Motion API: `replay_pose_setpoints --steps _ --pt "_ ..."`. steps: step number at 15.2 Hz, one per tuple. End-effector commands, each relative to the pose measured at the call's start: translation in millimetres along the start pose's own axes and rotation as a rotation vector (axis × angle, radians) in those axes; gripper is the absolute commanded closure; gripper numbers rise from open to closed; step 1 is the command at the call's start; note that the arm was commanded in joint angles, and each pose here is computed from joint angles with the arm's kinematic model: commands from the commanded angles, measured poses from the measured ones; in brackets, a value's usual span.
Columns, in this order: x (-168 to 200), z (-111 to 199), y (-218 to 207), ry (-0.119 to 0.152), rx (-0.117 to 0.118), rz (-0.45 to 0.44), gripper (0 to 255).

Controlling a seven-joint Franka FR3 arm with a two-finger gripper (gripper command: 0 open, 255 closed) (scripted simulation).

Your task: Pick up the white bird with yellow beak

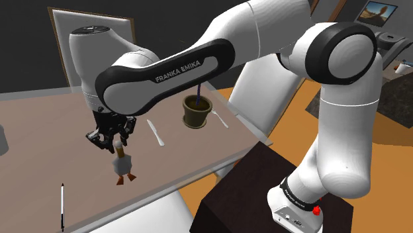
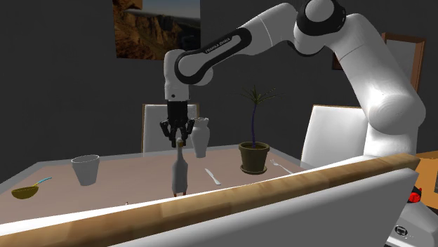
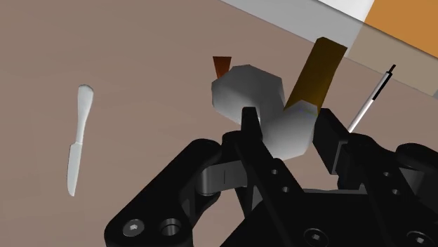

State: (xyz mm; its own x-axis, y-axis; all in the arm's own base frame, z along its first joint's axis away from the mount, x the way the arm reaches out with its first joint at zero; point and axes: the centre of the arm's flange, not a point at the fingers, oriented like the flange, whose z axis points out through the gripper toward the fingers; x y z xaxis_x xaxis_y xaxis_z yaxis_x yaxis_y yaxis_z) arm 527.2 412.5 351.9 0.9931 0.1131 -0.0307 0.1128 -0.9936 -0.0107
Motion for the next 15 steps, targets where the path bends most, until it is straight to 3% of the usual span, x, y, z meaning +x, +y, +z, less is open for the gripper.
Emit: replay_pose_setpoints --steps 1,6,15 --pt "0 1 0 -0.001 0.000 0.000 255" --pt "0 -1 1 -0.001 0.000 0.000 255" --pt "-1 -48 0 -0.001 0.000 0.000 255"
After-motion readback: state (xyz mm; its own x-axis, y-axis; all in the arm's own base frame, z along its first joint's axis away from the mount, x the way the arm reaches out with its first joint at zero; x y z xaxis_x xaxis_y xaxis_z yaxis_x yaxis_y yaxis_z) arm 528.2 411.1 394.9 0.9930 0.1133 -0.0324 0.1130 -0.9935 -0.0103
